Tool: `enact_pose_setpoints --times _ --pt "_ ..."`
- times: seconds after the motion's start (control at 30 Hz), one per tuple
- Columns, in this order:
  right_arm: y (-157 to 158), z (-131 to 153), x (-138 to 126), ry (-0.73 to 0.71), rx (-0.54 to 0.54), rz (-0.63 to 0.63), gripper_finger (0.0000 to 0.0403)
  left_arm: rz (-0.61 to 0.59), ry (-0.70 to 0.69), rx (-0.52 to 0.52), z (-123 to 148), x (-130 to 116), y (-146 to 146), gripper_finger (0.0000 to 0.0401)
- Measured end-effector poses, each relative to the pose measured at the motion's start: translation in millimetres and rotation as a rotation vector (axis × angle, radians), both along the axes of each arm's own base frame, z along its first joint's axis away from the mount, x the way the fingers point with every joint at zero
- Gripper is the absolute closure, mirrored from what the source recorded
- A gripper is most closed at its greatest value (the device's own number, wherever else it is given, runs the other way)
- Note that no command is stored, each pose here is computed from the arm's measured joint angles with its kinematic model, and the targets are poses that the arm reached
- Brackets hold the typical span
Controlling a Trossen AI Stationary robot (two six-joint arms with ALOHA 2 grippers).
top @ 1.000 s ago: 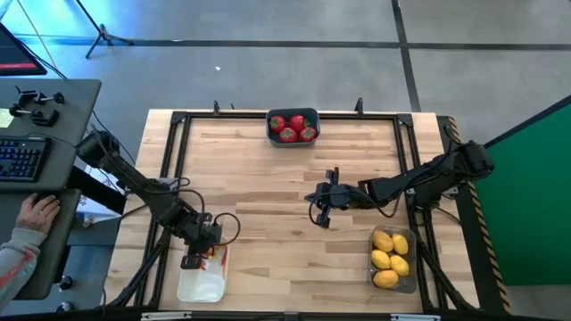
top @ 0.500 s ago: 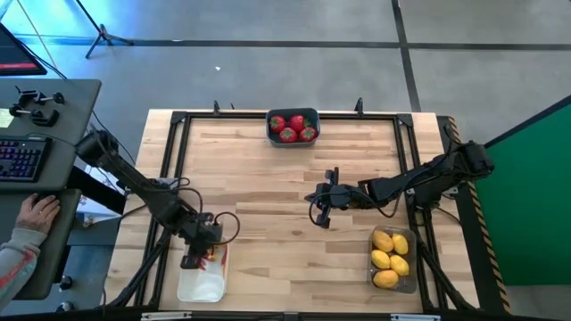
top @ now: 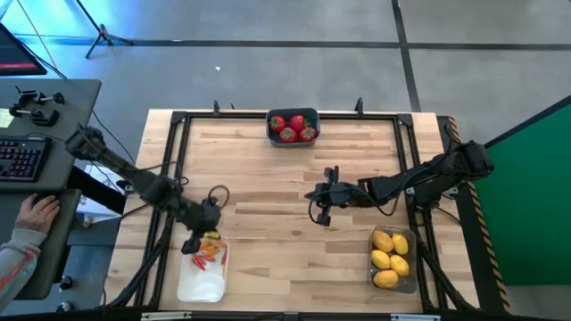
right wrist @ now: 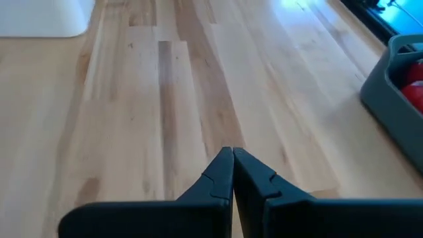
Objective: Sort produce into baskets
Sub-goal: Return to Home Position
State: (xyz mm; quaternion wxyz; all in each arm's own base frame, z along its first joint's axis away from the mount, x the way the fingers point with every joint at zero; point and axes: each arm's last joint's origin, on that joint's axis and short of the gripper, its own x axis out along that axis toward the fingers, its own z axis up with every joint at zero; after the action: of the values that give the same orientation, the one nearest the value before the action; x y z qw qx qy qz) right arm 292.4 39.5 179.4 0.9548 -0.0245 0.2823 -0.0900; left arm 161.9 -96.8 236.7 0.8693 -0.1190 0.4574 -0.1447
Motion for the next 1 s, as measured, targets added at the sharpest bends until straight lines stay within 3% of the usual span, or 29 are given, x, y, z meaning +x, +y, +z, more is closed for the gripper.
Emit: enact_pose_setpoints --times 0.23,0.6,1.0 --pt "-17.8 7.0 0.3 -0.006 -0.002 0.061 0.0403 0.007 -0.224 0.049 12.7 11.4 24.6 0.04" --pt "-56.5 13.9 -2.0 -0.012 -0.005 0.093 0.0403 0.093 -0.534 0.161 -13.5 28.4 64.1 0.0401" --pt "-70.2 14.3 -3.1 -0.026 -0.029 0.076 0.0403 0.19 -0.713 0.151 -25.7 7.9 92.9 0.0401"
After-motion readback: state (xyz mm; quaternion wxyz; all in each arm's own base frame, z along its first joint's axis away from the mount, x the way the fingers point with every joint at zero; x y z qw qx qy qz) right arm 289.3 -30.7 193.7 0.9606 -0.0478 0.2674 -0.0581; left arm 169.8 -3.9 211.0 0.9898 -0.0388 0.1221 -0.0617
